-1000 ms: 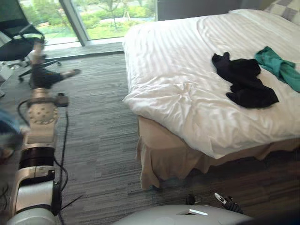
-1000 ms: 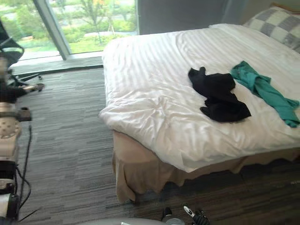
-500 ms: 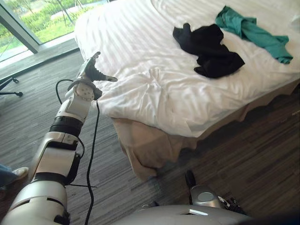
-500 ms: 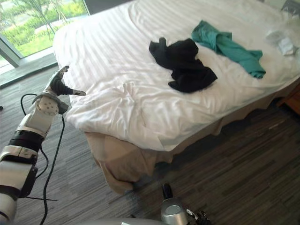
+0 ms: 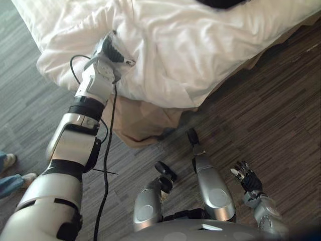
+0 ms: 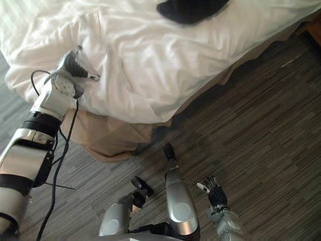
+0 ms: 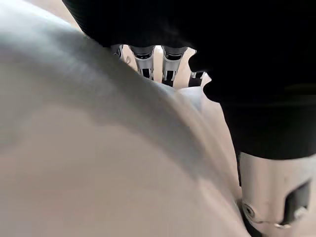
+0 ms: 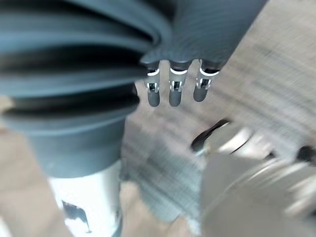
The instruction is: Tidy the bed and pick cloth on bed and put in laundry
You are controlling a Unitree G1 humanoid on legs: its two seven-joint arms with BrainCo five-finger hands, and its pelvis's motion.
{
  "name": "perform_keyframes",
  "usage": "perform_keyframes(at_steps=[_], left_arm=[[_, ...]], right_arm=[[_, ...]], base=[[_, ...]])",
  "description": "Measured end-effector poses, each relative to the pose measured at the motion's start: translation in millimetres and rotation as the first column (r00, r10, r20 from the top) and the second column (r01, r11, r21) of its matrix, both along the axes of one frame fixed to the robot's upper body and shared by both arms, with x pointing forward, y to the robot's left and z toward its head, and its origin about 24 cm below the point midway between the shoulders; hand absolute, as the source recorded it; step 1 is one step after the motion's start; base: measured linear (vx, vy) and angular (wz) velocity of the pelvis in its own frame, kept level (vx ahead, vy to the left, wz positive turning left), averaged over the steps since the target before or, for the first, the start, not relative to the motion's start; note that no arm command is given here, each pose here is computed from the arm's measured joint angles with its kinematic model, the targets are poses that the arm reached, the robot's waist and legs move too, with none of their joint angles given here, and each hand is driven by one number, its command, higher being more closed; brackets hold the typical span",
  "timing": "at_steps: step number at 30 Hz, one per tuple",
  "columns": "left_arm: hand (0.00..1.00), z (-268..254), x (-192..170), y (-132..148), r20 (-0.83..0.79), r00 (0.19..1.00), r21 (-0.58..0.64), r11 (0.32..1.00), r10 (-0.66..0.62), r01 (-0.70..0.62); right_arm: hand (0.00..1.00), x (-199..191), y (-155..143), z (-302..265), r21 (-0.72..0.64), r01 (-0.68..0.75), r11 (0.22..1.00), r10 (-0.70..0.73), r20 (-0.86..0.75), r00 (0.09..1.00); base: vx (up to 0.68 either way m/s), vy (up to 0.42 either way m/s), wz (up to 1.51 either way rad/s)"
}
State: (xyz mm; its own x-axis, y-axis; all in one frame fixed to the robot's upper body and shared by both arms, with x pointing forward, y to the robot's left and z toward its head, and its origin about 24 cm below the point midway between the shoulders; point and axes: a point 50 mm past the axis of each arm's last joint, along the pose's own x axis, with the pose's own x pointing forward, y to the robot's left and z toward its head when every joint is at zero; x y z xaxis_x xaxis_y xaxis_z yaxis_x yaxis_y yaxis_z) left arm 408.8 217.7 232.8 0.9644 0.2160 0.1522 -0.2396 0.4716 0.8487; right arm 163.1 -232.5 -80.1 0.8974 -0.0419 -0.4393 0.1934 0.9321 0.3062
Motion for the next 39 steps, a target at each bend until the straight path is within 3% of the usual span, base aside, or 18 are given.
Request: perform_keyframes(at_steps=[7, 13, 17, 21, 22, 23, 24, 26, 28, 33, 35, 37, 39], left_arm=[[1.0, 19.7, 0.1, -3.8, 0.056, 0.998, -0.005, 0.999, -0.037, 0.037], [1.0, -28.7, -8.0, -15.3, -0.007, 0.971, -0.099, 0.967, -0.238, 0.236], [1.0, -98.8, -39.6, -23.9, -0.093, 0.907, -0.276, 0.886, -0.41, 0.372], [1.0, -168.3, -97.3, -19.1, -0.169, 0.86, -0.488, 0.799, -0.481, 0.351], [1.0, -195.2, -129.0, -11.3, -0.166, 0.874, -0.618, 0.739, -0.457, 0.268], [0.0, -202.5, -137.4, -11.7, -0.165, 0.878, -0.651, 0.718, -0.449, 0.245], [0.0, -209.1, -144.7, -13.9, -0.164, 0.88, -0.683, 0.695, -0.446, 0.225], [0.0, -234.7, -170.8, -25.5, -0.158, 0.895, -0.817, 0.565, -0.417, 0.118], [0.0, -251.3, -187.0, -26.3, -0.183, 0.91, -0.87, 0.493, -0.371, 0.026], [0.0, -312.7, -226.9, -14.7, -0.402, 0.892, -0.885, 0.336, -0.205, -0.321], [0.0, -327.2, -236.5, -9.1, -0.469, 0.872, -0.855, 0.317, -0.139, -0.41], [0.0, -352.3, -261.0, -3.7, -0.614, 0.784, -0.76, 0.331, -0.085, -0.559], [0.0, -388.5, -322.0, 0.7, -0.844, 0.537, -0.52, 0.25, 0.0, -0.817]], right_arm=[[0.0, 20.5, 10.1, 14.4, 0.008, -0.046, 0.999, 0.045, 0.082, 0.996], [0.0, 10.2, 9.4, 6.6, -0.038, -0.072, 0.997, 0.073, 0.022, 0.997], [0.0, -13.9, 9.2, -14.8, -0.047, -0.031, 0.998, 0.026, -0.102, 0.994], [0.0, -49.9, 4.3, -38.3, -0.04, 0.066, 0.997, -0.074, -0.256, 0.964], [0.0, -62.9, 1.3, -47.3, -0.044, 0.125, 0.991, -0.133, -0.32, 0.938], [0.0, -66.4, 0.7, -49.5, -0.046, 0.141, 0.989, -0.148, -0.337, 0.93], [0.0, -70.1, 0.2, -51.5, -0.048, 0.155, 0.987, -0.162, -0.354, 0.921], [0.0, -79.1, 2.1, -57.7, -0.051, 0.175, 0.983, -0.181, -0.404, 0.897], [0.0, -81.6, 5.0, -61.0, -0.069, 0.134, 0.989, -0.151, -0.437, 0.887], [0.0, -111.5, 6.9, -76.1, -0.074, 0.171, 0.982, -0.182, -0.578, 0.795], [0.0, -113.9, 9.1, -78.5, -0.07, 0.174, 0.982, -0.181, -0.595, 0.783], [0.0, -115.7, 10.7, -79.6, -0.069, 0.175, 0.982, -0.181, -0.602, 0.778], [0.0, -118.1, 11.0, -80.3, -0.066, 0.179, 0.982, -0.182, -0.606, 0.775]], base=[[-0.01, 0.019, -0.08], [0.03, 0.036, 0.22], [0.06, 0.018, 0.47], [0.11, -0.031, 0.62], [0.08, -0.042, 0.55], [0.08, -0.05, 0.51], [0.03, -0.036, 0.28], [0.0, -0.012, 0.31], [0.0, -0.024, 0.15], [0.03, -0.053, 0.03], [0.02, -0.052, -0.09], [-0.01, -0.046, -0.23], [0.01, -0.039, -0.09]])
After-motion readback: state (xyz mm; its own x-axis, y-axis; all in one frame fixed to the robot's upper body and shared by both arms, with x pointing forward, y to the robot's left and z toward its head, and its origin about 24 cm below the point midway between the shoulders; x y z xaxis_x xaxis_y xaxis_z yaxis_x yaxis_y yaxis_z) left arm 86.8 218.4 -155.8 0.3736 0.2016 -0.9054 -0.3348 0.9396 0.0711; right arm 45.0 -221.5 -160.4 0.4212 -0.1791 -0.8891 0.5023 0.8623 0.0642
